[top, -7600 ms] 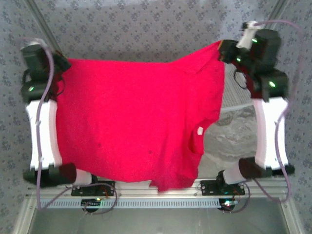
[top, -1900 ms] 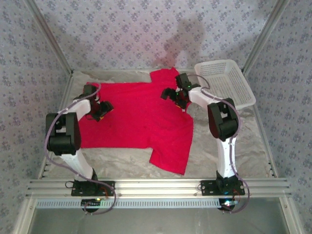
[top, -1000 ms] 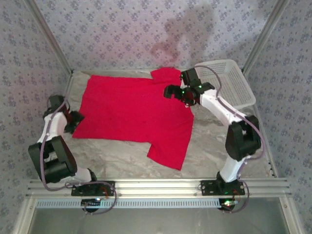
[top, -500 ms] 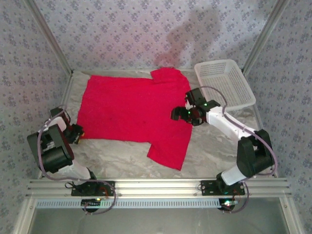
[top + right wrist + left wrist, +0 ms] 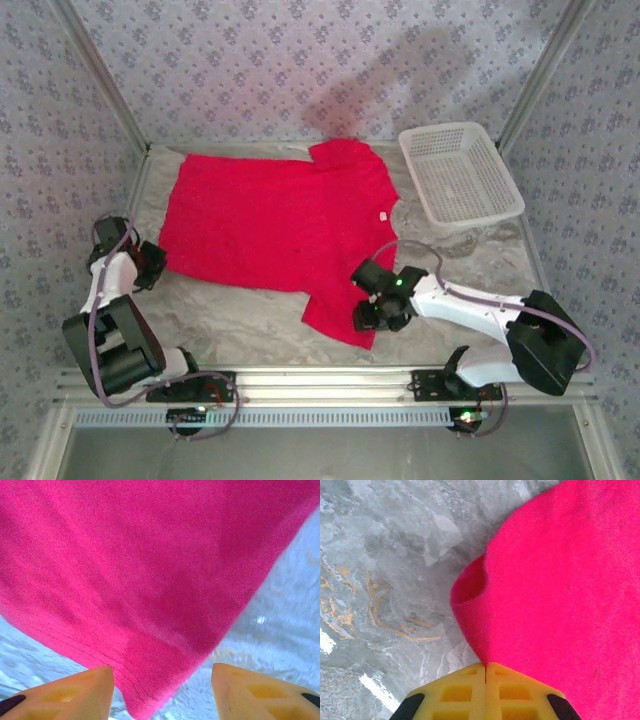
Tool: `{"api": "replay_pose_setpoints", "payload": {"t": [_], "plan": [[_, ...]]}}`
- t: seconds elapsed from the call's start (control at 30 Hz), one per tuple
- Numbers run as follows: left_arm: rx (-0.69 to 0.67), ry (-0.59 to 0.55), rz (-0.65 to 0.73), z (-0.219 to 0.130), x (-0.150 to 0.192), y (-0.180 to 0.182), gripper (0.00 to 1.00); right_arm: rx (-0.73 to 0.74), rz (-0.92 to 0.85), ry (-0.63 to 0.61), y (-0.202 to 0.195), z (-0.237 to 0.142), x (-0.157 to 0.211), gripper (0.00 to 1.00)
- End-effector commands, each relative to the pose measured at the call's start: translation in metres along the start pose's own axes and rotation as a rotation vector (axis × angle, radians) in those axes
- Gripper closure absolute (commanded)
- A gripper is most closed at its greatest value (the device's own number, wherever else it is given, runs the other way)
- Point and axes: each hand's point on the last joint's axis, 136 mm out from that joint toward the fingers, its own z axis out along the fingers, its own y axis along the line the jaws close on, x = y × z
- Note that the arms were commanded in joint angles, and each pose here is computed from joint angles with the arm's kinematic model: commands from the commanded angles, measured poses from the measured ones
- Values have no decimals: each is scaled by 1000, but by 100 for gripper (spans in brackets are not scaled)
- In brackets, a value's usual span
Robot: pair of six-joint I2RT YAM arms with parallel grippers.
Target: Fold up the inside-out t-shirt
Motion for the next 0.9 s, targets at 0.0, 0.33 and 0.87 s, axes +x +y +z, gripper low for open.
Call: {"api": "replay_pose_setpoints", "payload": {"t": [0.0,0.33,0.87], "plan": [[19,20,6,-4,7,-2,100,42,76,-42,-4,3,7,48],[35,20,4,-5,9,-4,100,36,83,-62,0,16,18,54],[169,-39,3,-58,-15,-52,100,48,78,-304,-4,-69,-86,100]]}}
